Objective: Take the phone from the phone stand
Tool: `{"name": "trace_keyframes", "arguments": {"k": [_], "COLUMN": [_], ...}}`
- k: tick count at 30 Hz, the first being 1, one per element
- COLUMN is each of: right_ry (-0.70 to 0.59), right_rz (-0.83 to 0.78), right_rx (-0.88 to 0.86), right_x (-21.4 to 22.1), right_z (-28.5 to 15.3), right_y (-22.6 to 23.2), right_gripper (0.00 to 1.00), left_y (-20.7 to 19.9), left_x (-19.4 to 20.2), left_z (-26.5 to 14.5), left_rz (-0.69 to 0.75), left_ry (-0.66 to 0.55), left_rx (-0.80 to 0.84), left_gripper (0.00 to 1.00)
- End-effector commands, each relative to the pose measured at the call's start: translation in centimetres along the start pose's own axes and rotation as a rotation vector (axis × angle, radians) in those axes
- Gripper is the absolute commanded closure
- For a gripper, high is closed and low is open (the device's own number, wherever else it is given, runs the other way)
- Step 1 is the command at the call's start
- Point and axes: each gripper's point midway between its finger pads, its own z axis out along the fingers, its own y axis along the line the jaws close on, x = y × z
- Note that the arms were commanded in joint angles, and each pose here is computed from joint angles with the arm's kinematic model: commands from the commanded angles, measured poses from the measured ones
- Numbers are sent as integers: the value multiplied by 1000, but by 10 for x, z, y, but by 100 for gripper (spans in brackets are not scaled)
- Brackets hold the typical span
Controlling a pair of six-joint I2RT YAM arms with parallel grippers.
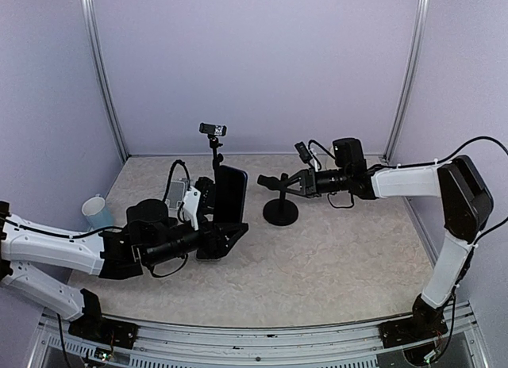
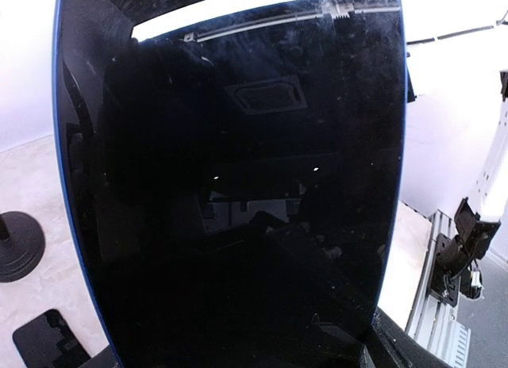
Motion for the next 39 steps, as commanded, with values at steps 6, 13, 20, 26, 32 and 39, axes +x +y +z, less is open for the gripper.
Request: {"name": "trace_keyframes", "arguments": {"k": [6,13,20,26,32,39], "right_ry": [-56,-50,-57,-65,-87,-123], "right_rz": [-89,-65,-69,-72,-78,-82], "right_rx": [32,54,53,61,81,106], "right_x": [-52,-62,-70,-74,-78,-78], "right_z": [22,32,34,29,16,-11], "right_y": [-25,-47,-51,-48,-42,-33], "right_gripper": [100,100,97,57,23,10], "left_y": [29,38,44,50,52,44], "left_x": [-9,-2,-1,3,10,26], "left_z": [-20,-24,-24,-17,-7,11], "left_rz": [-63,-83,-86,-99,-131,-177], "left_ry": [-56,-44,-36,0,45,121], "left_rx": [-124,-169,-205,-250,-294,-360], "left_gripper": [97,97,97,97,98,100]}}
